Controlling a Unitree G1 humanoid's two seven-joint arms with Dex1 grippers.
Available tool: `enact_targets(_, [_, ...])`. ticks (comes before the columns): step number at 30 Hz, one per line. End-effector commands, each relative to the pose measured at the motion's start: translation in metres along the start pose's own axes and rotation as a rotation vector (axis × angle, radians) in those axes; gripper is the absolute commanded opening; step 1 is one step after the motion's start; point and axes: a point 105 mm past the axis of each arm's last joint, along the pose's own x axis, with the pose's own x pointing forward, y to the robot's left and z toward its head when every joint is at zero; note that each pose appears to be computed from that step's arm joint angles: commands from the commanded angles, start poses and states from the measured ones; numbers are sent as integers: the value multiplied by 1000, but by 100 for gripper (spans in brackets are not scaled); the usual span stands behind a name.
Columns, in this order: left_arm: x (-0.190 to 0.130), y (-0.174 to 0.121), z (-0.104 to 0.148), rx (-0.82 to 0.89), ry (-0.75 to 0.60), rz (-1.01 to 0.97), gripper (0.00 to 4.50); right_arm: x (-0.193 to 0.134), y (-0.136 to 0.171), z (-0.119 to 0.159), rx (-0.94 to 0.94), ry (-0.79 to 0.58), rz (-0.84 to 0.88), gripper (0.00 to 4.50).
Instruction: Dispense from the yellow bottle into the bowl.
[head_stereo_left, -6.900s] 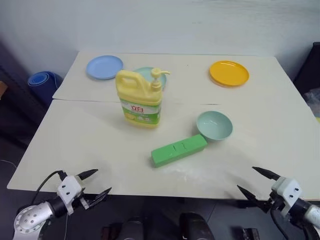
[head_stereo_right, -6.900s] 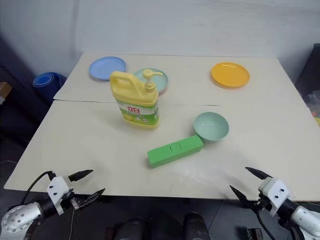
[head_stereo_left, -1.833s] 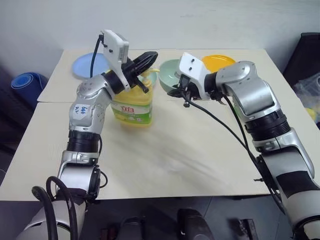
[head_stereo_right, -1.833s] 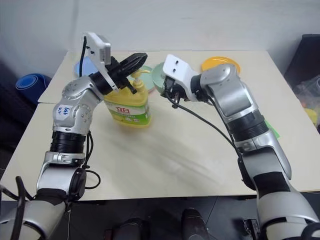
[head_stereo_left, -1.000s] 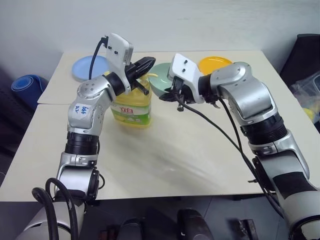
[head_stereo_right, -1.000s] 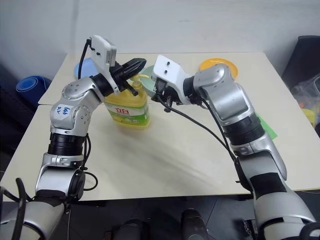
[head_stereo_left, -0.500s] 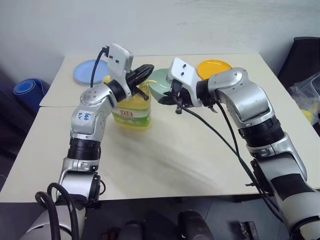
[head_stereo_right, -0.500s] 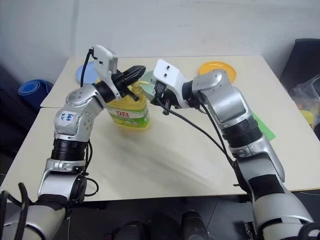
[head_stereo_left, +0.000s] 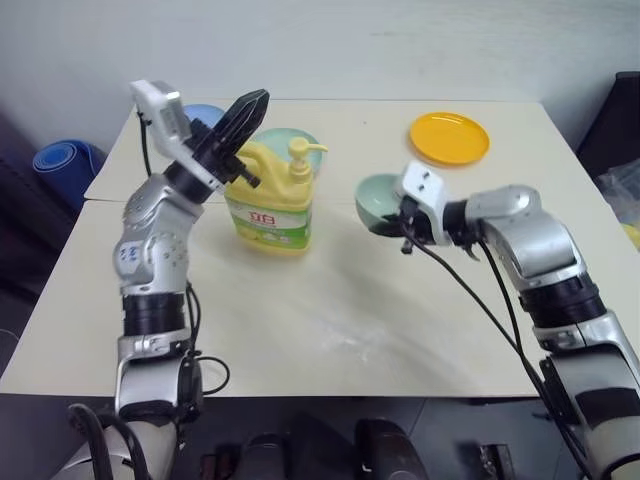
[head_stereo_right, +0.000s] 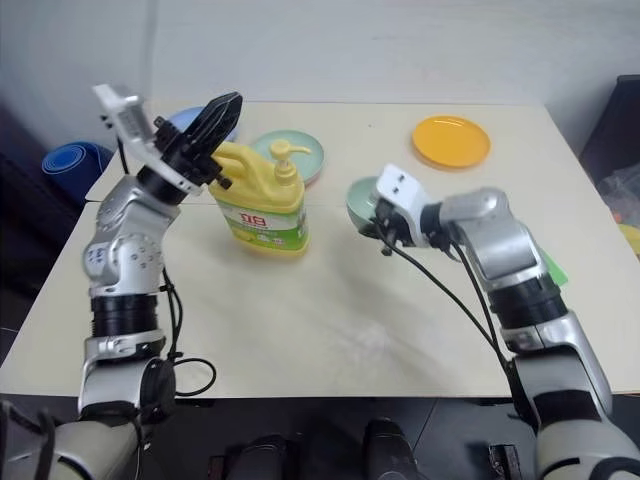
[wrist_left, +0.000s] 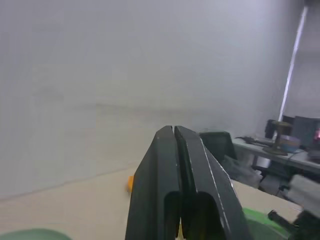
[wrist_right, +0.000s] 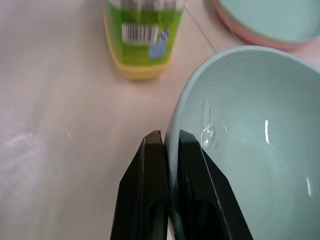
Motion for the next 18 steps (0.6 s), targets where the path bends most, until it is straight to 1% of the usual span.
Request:
enact_targets(1, [-28, -27, -15, 81, 155, -161, 7, -11, -8, -27, -61, -48, -76, 0])
enact_targets(2, [-42, -28, -24, 92, 214, -169, 7, -12, -8, -42, -70, -29, -95, 0])
enact_targets(4, [-66, -28, -36, 93, 287, -150, 7, -15, -6, -65, -89, -9, -119, 0])
enact_targets(5, [-75, -29, -40, 87, 311, -146, 7, -16, -5, -72, -88, -10, -126, 0])
enact_targets(7, [-93, -32, -49, 105, 359, -138, 7, -20, 5, -77, -73, -82, -94, 0])
enact_targets(8, [-102, -34, -55, 117, 386, -131, 34, -24, 6, -84, -42, -94, -103, 0])
enact_targets(10, [-111, -36, -61, 114, 402, -104, 66, -32, 5, -88, -64, -122, -134, 0])
enact_targets(11, [-118, -38, -67, 94, 421, -89, 95, -37, 6, -87, -54, -151, -138, 64])
enact_targets(13, [-131, -42, -77, 54, 461, -60, 151, -48, 6, -86, -68, -183, -156, 119])
enact_targets(15, [-152, -43, -89, 28, 533, -2, 217, -67, 8, -80, -72, -241, -194, 194])
enact_targets(16, [-163, -42, -95, 33, 577, 30, 235, -75, 11, -78, -73, -267, -202, 211])
enact_targets(17, [-169, -42, -98, 38, 606, 50, 274, -81, 13, -76, -74, -283, -205, 255])
enact_targets(18, [-179, -46, -103, 42, 646, 41, 304, -88, 21, -76, -43, -299, -203, 287])
